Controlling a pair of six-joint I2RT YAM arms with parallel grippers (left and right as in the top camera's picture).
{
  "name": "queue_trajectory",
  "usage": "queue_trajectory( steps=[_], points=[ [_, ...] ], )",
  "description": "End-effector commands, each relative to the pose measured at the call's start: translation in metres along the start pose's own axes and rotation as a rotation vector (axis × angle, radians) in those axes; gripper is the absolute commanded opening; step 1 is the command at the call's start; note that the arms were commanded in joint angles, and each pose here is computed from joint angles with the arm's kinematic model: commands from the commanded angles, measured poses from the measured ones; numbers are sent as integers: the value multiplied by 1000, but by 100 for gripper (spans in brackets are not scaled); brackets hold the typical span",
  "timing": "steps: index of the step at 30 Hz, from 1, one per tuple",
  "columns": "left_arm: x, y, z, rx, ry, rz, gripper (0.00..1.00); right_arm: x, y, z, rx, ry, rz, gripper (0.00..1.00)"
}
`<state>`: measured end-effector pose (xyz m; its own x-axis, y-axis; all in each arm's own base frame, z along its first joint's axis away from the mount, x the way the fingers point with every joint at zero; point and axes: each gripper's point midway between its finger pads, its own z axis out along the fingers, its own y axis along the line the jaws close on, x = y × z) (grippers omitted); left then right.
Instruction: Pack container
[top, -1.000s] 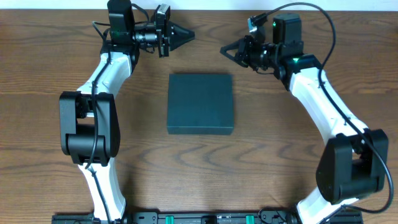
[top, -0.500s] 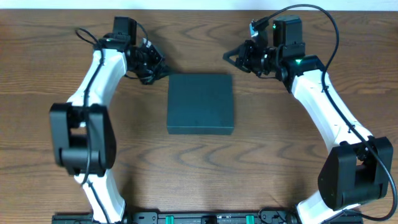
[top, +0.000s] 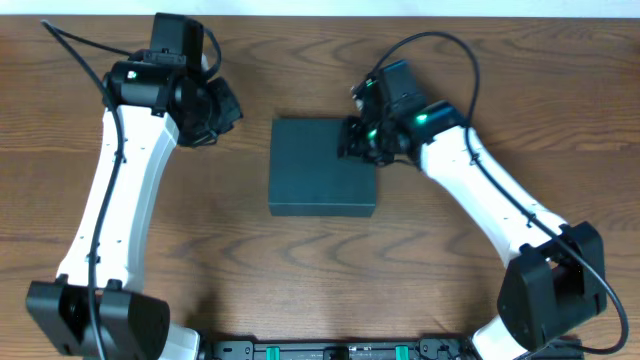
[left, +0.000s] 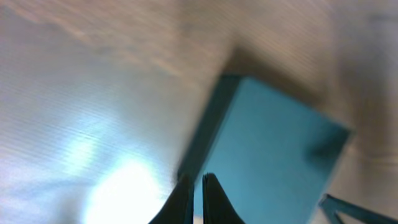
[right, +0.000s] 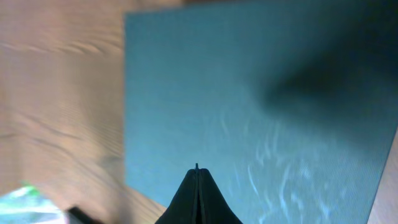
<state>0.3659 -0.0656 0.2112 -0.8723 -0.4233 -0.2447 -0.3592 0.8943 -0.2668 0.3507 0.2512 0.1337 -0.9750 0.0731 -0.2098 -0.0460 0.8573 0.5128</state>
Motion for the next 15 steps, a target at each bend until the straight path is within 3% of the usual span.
queue_trajectory(
  steps=[1,8,15],
  points=[
    [-1,24,-20,-113,-66,19,6,1,-3,-7,125,-68,-72,1],
    [21,36,-40,-142,-26,5,6,22,-19,-1,294,-38,-117,1],
    [31,41,-71,-120,-82,4,6,32,-27,11,355,-2,-173,1]
  ],
)
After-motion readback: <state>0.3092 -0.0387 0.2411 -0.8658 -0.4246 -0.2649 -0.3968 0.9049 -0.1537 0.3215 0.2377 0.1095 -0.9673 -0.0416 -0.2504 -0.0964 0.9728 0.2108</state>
